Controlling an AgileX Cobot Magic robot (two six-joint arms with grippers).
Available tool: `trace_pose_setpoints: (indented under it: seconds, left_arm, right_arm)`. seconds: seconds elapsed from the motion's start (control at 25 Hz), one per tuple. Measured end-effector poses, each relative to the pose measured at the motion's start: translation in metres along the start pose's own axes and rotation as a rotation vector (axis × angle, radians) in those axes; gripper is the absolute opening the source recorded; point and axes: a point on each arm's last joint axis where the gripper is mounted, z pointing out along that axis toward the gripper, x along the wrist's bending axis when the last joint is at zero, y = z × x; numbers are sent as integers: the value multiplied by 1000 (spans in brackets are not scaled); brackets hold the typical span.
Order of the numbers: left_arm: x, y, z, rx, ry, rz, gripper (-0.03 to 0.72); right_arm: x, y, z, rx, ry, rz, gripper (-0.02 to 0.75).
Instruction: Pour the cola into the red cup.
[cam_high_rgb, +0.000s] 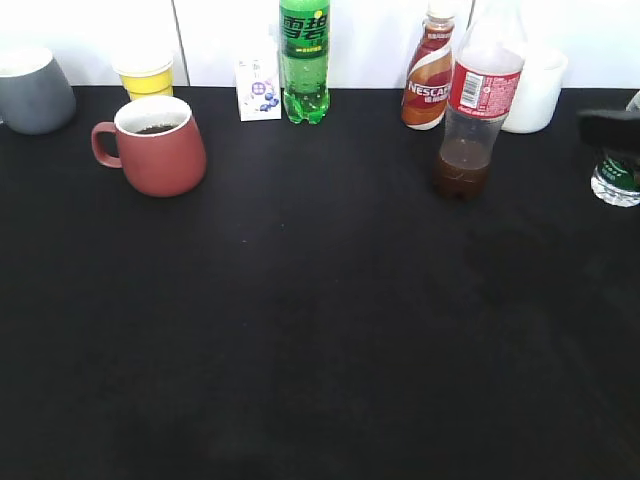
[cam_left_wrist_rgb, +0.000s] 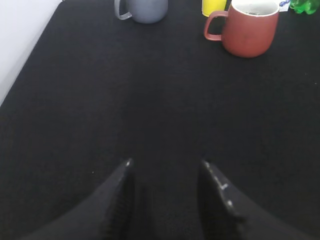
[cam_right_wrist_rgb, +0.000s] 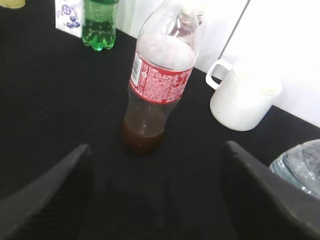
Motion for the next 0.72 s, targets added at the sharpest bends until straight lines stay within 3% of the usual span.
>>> trace_pose_setpoints:
  seconds: [0.2, 0.36, 0.52, 0.6, 0.72]
  left_arm:
    - [0, 0, 0, 0, 0, 0, 316]
    - [0, 0, 0, 0, 0, 0, 286]
    - [0, 0, 0, 0, 0, 0, 246]
    - [0, 0, 0, 0, 0, 0, 241]
    - [0, 0, 0, 0, 1, 0, 237]
  right_arm:
    - [-8, 12, -1, -139, -86, 116, 594]
    - [-17, 9, -5, -86, -236, 177, 594]
    - [15, 9, -26, 21, -142, 117, 594]
    - [21, 11, -67, 0, -144, 118, 594]
    - [31, -16, -127, 138, -138, 203, 594]
